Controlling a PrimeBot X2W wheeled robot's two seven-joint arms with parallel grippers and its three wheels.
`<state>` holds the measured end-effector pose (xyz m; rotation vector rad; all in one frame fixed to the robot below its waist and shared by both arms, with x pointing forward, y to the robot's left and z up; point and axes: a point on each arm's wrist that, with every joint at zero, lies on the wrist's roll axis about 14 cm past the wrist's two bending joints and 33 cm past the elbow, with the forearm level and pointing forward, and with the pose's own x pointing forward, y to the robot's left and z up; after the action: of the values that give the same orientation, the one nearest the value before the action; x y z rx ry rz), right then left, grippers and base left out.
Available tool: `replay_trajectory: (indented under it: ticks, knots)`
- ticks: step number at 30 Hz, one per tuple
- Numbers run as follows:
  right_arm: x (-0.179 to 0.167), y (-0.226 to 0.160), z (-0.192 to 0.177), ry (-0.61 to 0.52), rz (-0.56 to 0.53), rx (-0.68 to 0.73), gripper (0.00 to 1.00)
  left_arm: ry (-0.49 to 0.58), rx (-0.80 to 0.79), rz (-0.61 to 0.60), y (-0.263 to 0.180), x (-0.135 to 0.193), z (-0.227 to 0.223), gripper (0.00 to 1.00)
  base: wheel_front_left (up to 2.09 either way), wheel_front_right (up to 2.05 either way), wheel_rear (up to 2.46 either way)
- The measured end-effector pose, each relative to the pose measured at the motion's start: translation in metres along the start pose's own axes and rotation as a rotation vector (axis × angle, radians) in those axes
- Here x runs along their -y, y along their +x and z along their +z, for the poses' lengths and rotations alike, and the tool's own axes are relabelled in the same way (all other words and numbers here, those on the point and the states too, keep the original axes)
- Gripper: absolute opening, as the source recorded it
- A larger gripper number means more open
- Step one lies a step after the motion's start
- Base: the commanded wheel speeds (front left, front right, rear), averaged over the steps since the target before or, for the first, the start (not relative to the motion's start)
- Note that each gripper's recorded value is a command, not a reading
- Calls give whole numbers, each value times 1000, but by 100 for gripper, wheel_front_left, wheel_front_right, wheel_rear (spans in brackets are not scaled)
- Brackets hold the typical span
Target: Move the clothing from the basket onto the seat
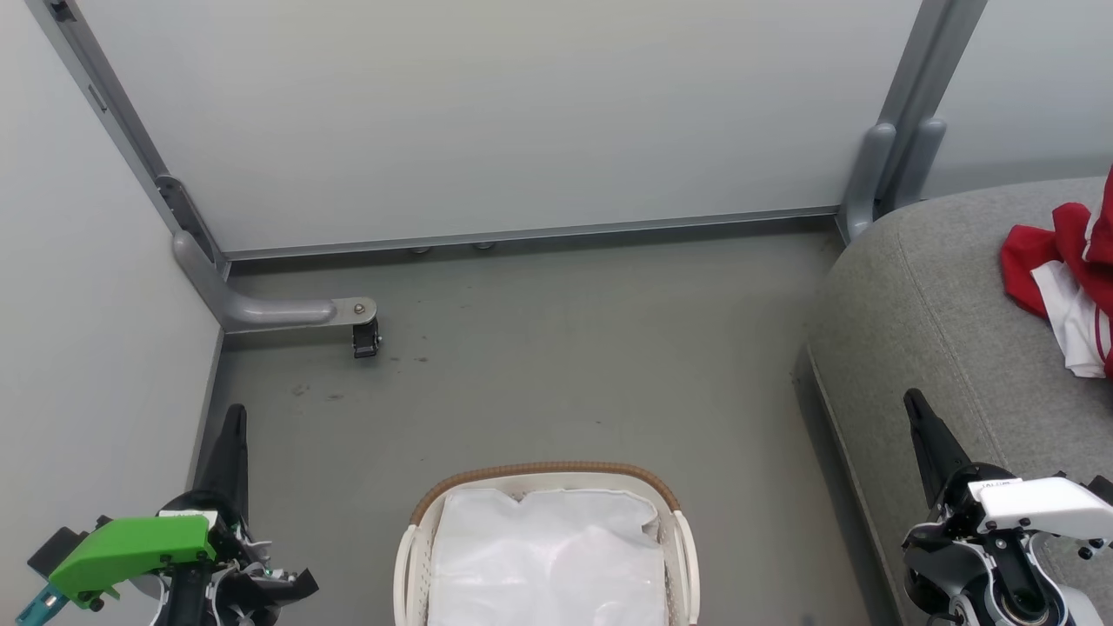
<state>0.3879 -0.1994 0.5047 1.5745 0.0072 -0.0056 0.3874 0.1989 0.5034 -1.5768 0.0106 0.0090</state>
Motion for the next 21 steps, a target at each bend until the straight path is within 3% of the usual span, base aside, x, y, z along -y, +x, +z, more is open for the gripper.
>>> replay_trajectory:
  ticks: [21]
  knots:
    - [0, 0, 0, 0, 0, 0, 0, 0, 0, 0, 0, 0, 0, 0, 0, 0, 0]
